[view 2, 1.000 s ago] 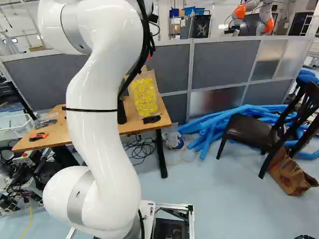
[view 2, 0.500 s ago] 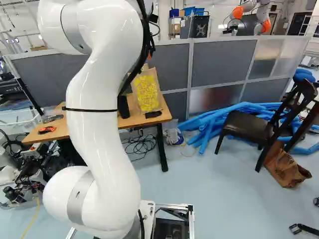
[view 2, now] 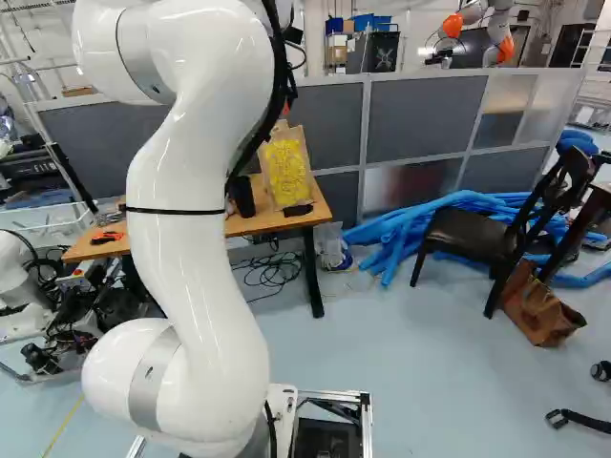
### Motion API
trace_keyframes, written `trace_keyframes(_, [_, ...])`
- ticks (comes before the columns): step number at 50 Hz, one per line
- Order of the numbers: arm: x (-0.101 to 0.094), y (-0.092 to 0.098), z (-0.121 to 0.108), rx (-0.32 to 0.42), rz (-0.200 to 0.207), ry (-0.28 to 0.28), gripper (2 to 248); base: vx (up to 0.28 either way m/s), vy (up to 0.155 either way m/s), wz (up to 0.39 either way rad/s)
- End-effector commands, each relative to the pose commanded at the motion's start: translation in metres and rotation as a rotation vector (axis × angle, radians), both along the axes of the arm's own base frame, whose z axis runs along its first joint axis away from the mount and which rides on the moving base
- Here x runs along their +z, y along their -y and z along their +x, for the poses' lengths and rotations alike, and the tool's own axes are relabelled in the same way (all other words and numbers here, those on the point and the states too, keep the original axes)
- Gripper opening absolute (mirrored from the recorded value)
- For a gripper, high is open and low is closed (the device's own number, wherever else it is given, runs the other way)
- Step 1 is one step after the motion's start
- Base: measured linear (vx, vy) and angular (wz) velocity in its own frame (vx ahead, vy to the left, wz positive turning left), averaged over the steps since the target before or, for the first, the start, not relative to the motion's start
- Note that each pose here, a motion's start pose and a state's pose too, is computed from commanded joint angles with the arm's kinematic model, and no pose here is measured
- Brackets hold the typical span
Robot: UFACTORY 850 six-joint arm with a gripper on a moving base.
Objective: Pick up the bag on the ground and place it on the table
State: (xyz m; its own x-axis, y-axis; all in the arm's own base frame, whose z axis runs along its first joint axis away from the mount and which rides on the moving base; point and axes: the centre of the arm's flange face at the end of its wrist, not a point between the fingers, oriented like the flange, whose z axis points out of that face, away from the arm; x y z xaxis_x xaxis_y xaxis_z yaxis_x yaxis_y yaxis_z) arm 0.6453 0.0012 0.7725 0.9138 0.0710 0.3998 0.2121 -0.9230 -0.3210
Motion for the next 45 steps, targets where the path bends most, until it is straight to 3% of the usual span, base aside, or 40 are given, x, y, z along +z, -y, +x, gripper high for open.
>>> trace_keyframes(45, [0.0, 0.0, 0.0, 0.0, 0.0, 0.0, 247, -0.144, 0.034, -0.003])
